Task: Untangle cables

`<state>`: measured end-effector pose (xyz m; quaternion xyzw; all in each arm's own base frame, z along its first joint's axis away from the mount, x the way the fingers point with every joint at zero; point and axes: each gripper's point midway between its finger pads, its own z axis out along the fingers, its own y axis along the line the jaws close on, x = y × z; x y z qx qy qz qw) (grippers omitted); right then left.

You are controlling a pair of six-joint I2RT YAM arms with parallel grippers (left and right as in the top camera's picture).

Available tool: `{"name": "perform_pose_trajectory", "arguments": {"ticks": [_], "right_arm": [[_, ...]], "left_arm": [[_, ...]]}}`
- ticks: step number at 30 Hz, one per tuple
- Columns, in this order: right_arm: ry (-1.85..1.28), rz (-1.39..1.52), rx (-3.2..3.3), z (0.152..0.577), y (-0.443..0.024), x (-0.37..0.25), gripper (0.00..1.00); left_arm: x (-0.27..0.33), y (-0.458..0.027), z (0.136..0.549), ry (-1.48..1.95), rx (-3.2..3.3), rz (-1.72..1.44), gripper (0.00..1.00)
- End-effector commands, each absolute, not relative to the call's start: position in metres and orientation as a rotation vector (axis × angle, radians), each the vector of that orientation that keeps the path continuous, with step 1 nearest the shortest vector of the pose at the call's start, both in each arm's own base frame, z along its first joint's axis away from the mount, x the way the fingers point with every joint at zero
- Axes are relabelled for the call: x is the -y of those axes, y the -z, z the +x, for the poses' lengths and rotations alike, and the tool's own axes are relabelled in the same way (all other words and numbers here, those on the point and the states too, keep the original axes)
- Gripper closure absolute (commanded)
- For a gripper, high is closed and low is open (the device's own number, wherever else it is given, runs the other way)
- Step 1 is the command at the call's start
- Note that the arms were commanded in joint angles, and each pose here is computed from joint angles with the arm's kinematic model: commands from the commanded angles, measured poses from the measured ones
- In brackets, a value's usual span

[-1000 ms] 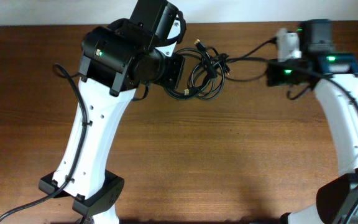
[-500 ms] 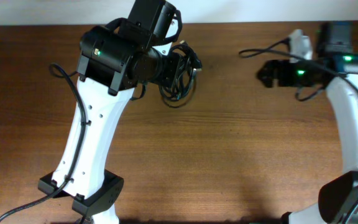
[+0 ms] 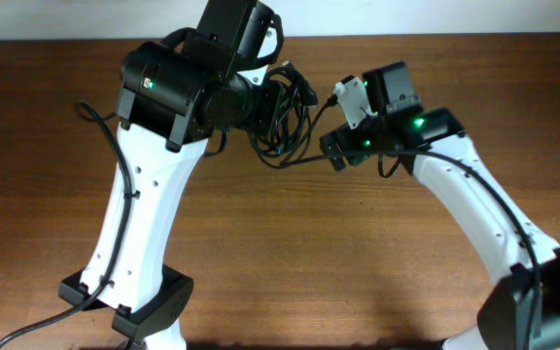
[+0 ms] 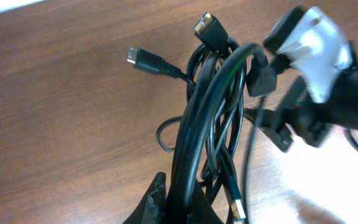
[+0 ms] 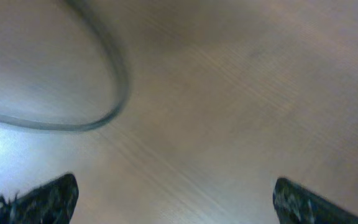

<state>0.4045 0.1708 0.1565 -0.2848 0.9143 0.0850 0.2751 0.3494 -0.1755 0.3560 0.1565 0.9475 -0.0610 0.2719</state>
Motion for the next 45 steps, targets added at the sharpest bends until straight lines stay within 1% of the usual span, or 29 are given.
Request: {"name": "perform_pose_trajectory", "arguments": {"ticks": [1, 7, 12, 24, 26, 27, 29, 32, 39, 41, 43, 44, 45], "right_arm": [[-0.027, -0.807, -2.414, 0.418, -0.125, -0.146, 0.00], [-0.013, -0.925, -2.199, 0.437, -0.143, -0.177, 0.02], [-0.071, -0.983, -2.161, 0.428, -0.145, -0.202, 0.02], [-0.090, -1.025, -2.117, 0.419, -0.150, -0.229, 0.02], [-0.158, -0.915, -2.135, 0.424, -0.160, -0.232, 0.01], [-0.253, -0.921, -2.108, 0.422, -0.166, -0.241, 0.02], [-0.377, -0.829, -2.090, 0.426, -0.179, -0.250, 0.01], [-0.461, -0.813, -2.054, 0.429, -0.189, -0.253, 0.01], [-0.487, -0.802, -2.077, 0.429, -0.182, -0.253, 0.01], [-0.491, -0.813, -2.104, 0.429, -0.168, -0.256, 0.00], [-0.493, -0.821, -2.138, 0.430, -0.151, -0.258, 0.03], [-0.495, -0.824, -2.151, 0.430, -0.145, -0.259, 0.08], [-0.497, -0.828, -2.157, 0.430, -0.142, -0.260, 0.08]], "left_arm": [[0.170, -0.379, 0.342, 0.184, -2.483, 0.405, 1.00], [0.170, -0.379, 0.342, 0.183, -2.482, 0.409, 1.00], [0.170, -0.379, 0.342, 0.184, -2.480, 0.408, 1.00], [0.170, -0.379, 0.342, 0.184, -2.480, 0.408, 1.00], [0.170, -0.379, 0.342, 0.183, -2.480, 0.408, 1.00], [0.170, -0.379, 0.342, 0.183, -2.480, 0.408, 1.00], [0.170, -0.379, 0.342, 0.183, -2.480, 0.408, 1.00], [0.168, -0.379, 0.343, 0.167, -2.481, 0.404, 1.00], [0.167, -0.379, 0.343, 0.164, -2.480, 0.402, 1.00], [0.167, -0.379, 0.343, 0.164, -2.480, 0.403, 1.00], [0.167, -0.379, 0.343, 0.164, -2.480, 0.403, 1.00], [0.167, -0.379, 0.343, 0.164, -2.480, 0.403, 1.00], [0.167, -0.379, 0.343, 0.164, -2.480, 0.403, 1.00]]}}
